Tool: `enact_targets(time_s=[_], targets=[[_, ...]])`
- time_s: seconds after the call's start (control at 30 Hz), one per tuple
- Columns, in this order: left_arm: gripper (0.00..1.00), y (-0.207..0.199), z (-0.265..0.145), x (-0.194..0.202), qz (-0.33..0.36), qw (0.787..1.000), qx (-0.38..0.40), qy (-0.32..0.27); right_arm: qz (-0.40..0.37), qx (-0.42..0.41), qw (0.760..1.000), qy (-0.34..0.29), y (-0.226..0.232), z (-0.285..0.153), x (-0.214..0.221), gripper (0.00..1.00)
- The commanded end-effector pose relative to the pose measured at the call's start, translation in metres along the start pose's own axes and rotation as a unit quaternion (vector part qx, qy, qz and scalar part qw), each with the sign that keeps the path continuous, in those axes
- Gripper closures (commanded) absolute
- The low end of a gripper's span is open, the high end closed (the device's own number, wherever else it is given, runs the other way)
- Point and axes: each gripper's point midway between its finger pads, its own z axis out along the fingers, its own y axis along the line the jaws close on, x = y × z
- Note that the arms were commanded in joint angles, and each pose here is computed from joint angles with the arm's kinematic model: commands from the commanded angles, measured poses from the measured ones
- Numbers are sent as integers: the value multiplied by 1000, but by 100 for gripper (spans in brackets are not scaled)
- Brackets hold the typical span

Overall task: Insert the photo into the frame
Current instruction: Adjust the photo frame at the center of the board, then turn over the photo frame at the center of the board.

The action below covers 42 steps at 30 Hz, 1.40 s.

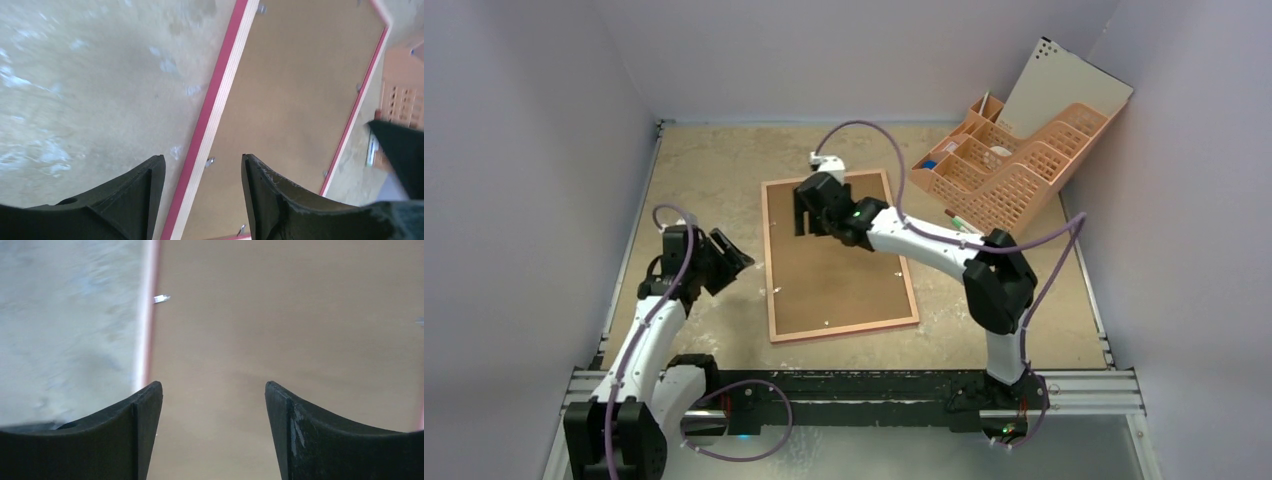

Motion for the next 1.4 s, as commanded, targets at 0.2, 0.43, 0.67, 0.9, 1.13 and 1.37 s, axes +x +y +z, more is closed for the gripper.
enact_targets(time_s=[0.2, 0.43, 0.67, 0.9, 1.13, 1.37], targets=[[41, 7, -59, -68, 59, 979, -128, -144, 36, -51, 998, 30, 114, 4, 47, 44], [42, 15, -61, -65, 46, 977, -140, -154, 12, -32, 998, 59, 138, 22, 87, 45], [42, 24, -61, -67, 5, 970, -170, -171, -18, -11, 997, 73, 140, 36, 112, 50], [42, 30, -52, -54, -9, 973, -171, -155, -43, 10, 996, 78, 139, 45, 128, 56], [43, 47, -42, -37, -48, 970, -191, -140, -67, 53, 993, 83, 127, 53, 145, 57], [43, 60, -38, -27, -74, 965, -214, -134, -56, 70, 993, 73, 121, 60, 149, 72]])
